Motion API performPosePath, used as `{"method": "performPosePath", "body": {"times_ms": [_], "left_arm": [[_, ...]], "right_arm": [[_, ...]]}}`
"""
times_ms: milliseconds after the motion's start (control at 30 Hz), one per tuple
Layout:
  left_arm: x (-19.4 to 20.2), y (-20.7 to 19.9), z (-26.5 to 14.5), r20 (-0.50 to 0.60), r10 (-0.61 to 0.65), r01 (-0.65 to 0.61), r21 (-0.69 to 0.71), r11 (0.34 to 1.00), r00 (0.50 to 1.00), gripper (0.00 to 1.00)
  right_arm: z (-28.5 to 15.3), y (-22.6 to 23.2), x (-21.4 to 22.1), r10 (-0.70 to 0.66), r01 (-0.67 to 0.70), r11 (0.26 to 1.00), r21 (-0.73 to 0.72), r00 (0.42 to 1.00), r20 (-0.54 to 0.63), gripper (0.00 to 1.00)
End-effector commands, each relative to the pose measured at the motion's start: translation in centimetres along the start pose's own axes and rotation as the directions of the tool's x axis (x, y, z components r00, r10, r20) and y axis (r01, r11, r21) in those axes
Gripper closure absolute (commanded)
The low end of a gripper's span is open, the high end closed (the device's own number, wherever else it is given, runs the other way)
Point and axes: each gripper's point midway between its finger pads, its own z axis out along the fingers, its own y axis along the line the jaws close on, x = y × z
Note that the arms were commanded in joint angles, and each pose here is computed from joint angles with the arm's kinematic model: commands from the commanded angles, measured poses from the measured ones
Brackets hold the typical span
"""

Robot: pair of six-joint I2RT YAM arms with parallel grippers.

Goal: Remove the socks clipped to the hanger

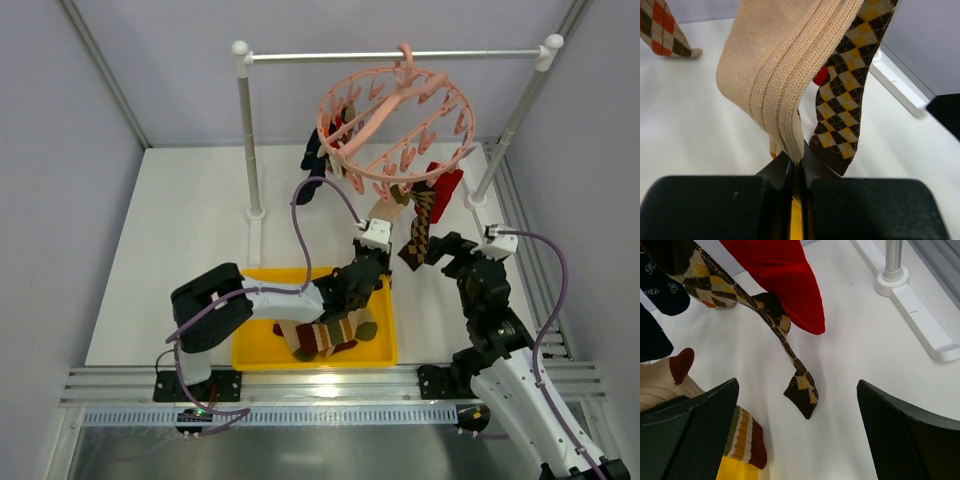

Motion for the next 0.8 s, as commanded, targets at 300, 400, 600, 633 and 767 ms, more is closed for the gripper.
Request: {"method": "performPosePath", "body": {"times_ms": [300, 400, 600, 633, 767], "left_arm": [[-3.6, -0.7, -3.8, -0.044, 0.034, -0.027, 0.167, 0.986, 0.998, 1.00], [-3.2, -0.9, -4.2, -0.079, 0.081, -0.064, 0.195, 0.979, 0.994, 1.00], [-2.4, -1.4, -5.4, -0.112, 0.066, -0.033, 0.270, 0.962, 0.991, 1.00], [-2.4, -1.5, -5.6, -0.117, 0.075, -0.040, 0.279, 0.959, 0.990, 1.00], [-2.8, -1.3, -5.9, -0.121, 0.075, -0.038, 0.281, 0.959, 0.990, 1.00]], "right_arm": [[-1.4, 6.7, -6.9, -0.009, 0.022, 0.972, -0.234, 0.998, 0.060, 0.05], [-2.6, 8.2, -8.3, 0.003, 0.017, 0.958, -0.287, 0.998, 0.069, 0.05], [-3.8, 12.3, -9.0, -0.004, 0.024, 0.927, -0.374, 0.998, 0.055, 0.06], [-3.6, 12.9, -8.5, -0.023, 0.037, 0.928, -0.372, 0.999, 0.042, 0.06], [-3.6, 15.1, -7.6, -0.050, 0.061, 0.922, -0.383, 0.998, 0.038, 0.06]]}}
